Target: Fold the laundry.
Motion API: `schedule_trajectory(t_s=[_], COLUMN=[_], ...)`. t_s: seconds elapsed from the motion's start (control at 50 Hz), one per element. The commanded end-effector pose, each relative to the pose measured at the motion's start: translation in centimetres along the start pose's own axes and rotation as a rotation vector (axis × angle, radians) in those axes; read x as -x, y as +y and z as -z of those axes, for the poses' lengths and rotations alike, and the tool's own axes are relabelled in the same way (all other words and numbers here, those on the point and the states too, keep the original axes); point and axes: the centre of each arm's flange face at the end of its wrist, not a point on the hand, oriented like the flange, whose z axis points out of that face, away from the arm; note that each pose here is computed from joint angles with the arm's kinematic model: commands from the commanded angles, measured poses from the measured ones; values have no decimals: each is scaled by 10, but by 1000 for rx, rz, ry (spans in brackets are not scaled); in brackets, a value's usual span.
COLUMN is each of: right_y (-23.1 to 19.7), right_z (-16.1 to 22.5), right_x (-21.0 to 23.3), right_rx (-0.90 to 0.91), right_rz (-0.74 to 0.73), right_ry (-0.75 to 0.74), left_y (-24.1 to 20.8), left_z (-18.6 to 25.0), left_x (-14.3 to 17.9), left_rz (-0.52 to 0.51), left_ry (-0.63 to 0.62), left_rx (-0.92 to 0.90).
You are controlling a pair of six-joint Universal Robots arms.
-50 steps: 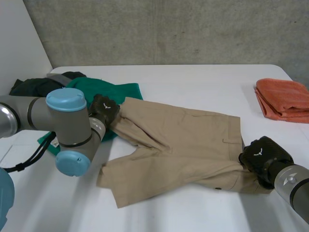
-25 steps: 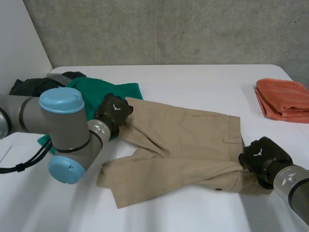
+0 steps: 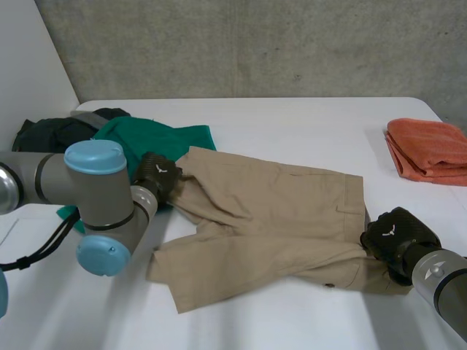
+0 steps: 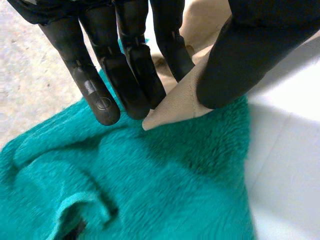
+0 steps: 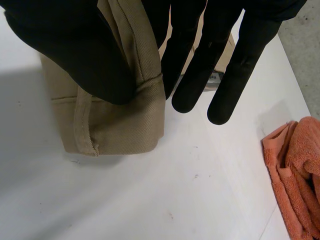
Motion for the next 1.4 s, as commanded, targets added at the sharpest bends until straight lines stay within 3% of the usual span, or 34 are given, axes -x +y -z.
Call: schedule_trajectory(t_s=[0.02, 0.22, 0.32, 0.38, 0.52, 0.62, 0.82, 0.94, 1.04, 1.16, 1.26, 1.4], right_y=[-1, -5, -4, -5, -5, -4, -4, -3, -6, -10, -9, -18], right_z=[0, -1, 0, -1, -1, -1, 0, 0, 9, 36, 64, 49], right_x=[-1, -3, -3, -3, -3, -3, -1, -2, -9, -11, -4, -9], right_rx=[-2, -15, -16, -17, -17, -16, -13, -8, -11, 22, 79, -13], right_rz=[1, -11, -13, -12, -12, -15, -14, -18, -12, 12, 70, 48], right_ry=[3, 11, 9, 10, 10, 11, 6, 10, 34, -9, -138, -73], left_y=[2, -26, -43, -48, -30, -15, -5, -4, -35, -42, -28, -13], left_z=[7, 42, 85, 109, 168, 175, 135, 135, 159, 193, 217, 218], left_x=[3, 23, 32, 25, -18, -36, -52, -55, -27, -13, -16, -32], left_rz=[-5, 8, 64, 115, 225, 220, 227, 227, 251, 243, 225, 223], left_ry=[-24, -62, -69, -37, 163, 226, 196, 196, 130, 123, 197, 264], left_rx=[37, -28, -76, -93, -34, 5, -41, -39, -162, -188, -65, -3])
